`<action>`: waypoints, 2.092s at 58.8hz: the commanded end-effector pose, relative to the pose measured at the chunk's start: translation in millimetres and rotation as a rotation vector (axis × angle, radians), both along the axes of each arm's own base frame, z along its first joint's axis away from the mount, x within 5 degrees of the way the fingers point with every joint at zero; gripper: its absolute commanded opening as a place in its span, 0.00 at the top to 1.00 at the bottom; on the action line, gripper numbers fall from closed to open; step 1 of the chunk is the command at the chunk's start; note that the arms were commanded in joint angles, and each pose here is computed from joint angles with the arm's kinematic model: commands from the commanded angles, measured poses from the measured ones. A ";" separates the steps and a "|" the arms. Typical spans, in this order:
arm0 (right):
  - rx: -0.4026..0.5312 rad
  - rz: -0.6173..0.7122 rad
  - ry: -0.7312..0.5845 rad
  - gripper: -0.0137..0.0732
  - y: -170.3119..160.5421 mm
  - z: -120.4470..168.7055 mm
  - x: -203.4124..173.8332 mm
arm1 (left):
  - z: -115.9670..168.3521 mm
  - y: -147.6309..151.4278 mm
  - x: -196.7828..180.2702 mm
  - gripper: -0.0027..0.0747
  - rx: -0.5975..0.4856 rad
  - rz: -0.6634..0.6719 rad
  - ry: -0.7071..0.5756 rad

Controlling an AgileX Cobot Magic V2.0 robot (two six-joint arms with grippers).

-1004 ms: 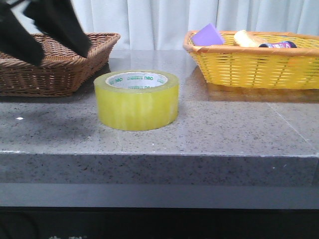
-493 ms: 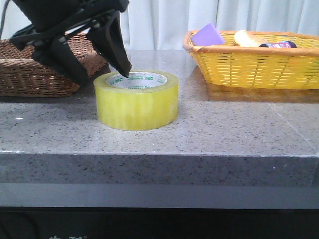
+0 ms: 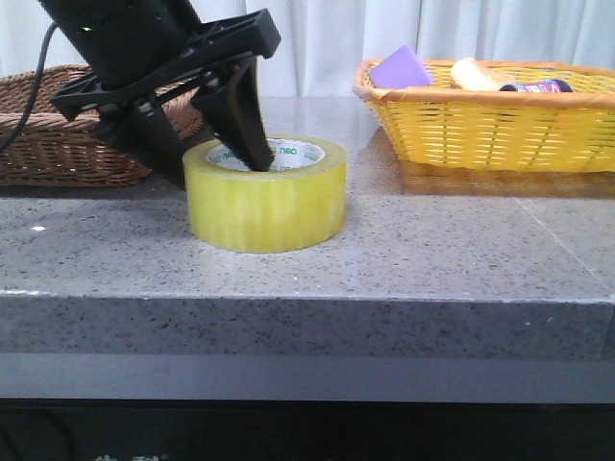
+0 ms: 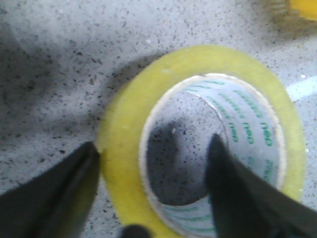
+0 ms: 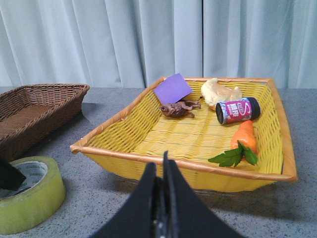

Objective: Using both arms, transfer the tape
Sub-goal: 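Move the left gripper over the tape roll and grasp its rim, then lift the tape roll with the left gripper and lower it into the brown basket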

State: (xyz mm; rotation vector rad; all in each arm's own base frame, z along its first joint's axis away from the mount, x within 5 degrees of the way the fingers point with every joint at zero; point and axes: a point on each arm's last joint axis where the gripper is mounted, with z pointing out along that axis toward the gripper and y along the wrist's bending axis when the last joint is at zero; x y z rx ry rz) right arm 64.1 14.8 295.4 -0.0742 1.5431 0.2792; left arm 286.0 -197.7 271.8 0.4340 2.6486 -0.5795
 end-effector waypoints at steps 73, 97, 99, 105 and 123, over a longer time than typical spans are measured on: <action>0.009 -0.013 -0.105 0.98 -1.1 15.5 -1.1 | 162.3 120.4 54.8 0.93 0.145 0.287 -0.580; 0.009 -0.013 -0.106 0.98 -1.1 15.6 -1.1 | 95.3 164.6 108.6 0.92 0.234 0.396 -0.372; 0.009 -0.013 -0.106 0.98 -1.1 15.6 -1.1 | 92.7 164.4 110.2 0.91 0.236 0.395 -0.366; 0.009 -0.013 -0.106 0.98 -1.1 15.6 -1.1 | 86.3 163.4 113.1 0.82 0.241 0.390 -0.347; 0.009 -0.013 -0.105 0.98 -1.1 15.5 -1.1 | 97.1 164.1 105.0 0.46 0.237 0.393 -0.361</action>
